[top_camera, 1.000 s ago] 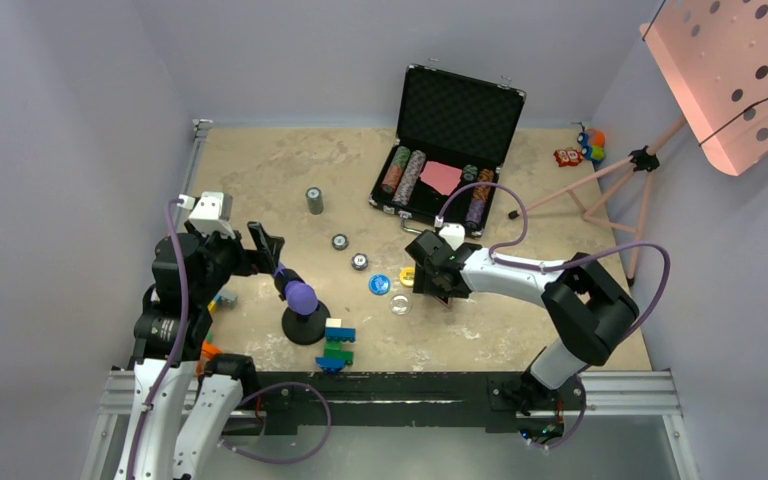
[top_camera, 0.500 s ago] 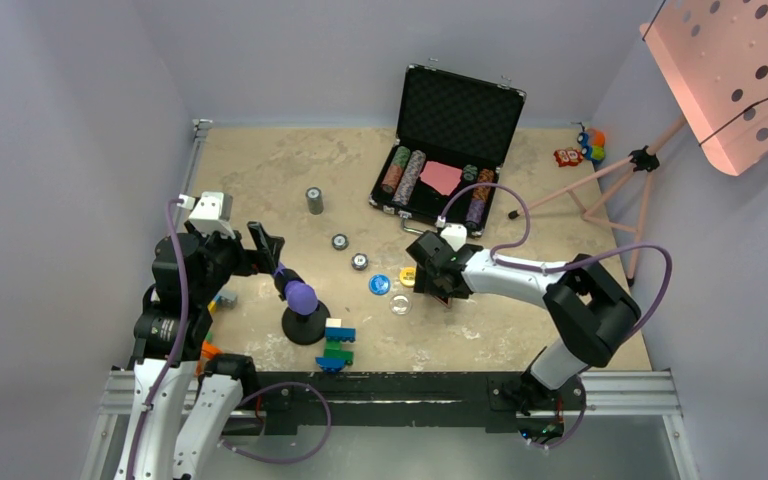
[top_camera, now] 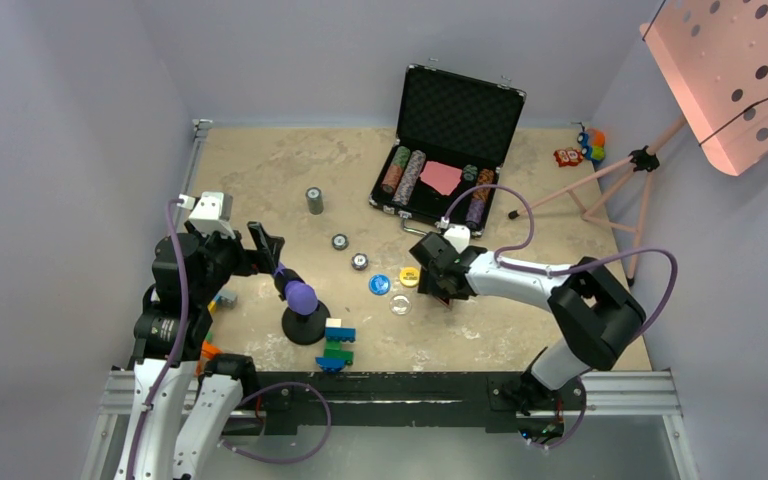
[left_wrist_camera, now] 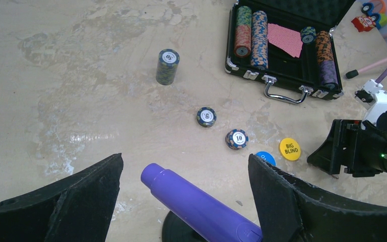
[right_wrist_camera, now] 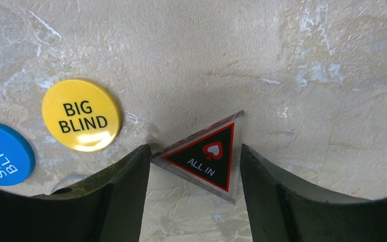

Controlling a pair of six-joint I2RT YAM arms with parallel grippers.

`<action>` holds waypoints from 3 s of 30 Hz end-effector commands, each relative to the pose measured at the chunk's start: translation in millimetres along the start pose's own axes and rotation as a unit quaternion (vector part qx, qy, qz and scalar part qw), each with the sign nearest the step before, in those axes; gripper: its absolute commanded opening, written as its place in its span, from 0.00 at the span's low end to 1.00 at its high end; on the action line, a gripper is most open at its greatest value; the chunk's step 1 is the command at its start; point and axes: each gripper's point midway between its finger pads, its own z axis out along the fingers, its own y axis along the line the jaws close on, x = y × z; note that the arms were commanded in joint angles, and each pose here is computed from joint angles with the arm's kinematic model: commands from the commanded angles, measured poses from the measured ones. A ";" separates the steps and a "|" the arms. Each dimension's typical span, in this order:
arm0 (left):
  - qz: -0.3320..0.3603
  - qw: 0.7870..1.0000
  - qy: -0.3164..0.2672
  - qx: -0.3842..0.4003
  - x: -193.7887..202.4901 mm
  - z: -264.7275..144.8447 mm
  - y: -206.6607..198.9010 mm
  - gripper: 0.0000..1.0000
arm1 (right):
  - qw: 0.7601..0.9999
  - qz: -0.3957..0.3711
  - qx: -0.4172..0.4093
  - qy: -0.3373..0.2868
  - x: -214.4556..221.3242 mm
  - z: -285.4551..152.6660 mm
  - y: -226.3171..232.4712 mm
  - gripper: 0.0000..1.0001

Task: Pack up texas hold em set

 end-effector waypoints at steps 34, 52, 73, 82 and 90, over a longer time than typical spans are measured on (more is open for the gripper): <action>0.012 1.000 -0.020 0.006 -8.8 -2.9 -4.2 0.97 | 0.990 -0.025 -0.028 -0.137 -281.2 24.9 35.1 0.48; 0.017 1.000 -0.020 0.011 -8.0 -4.1 -7.9 0.97 | 0.994 -0.023 0.004 -0.106 -310.2 90.3 34.7 0.49; 0.019 1.000 -0.017 0.013 -6.3 -3.5 -8.8 0.98 | 0.994 -0.043 -0.012 -0.099 -316.2 96.7 43.5 0.71; 0.021 1.000 -0.018 0.014 -6.3 -3.9 -9.2 0.98 | 0.993 -0.051 -0.015 -0.107 -323.8 90.4 45.6 0.79; 0.022 0.999 -0.019 0.018 -7.0 -4.8 -10.4 0.98 | 0.989 -0.060 -0.047 -0.123 -320.5 55.7 47.7 0.76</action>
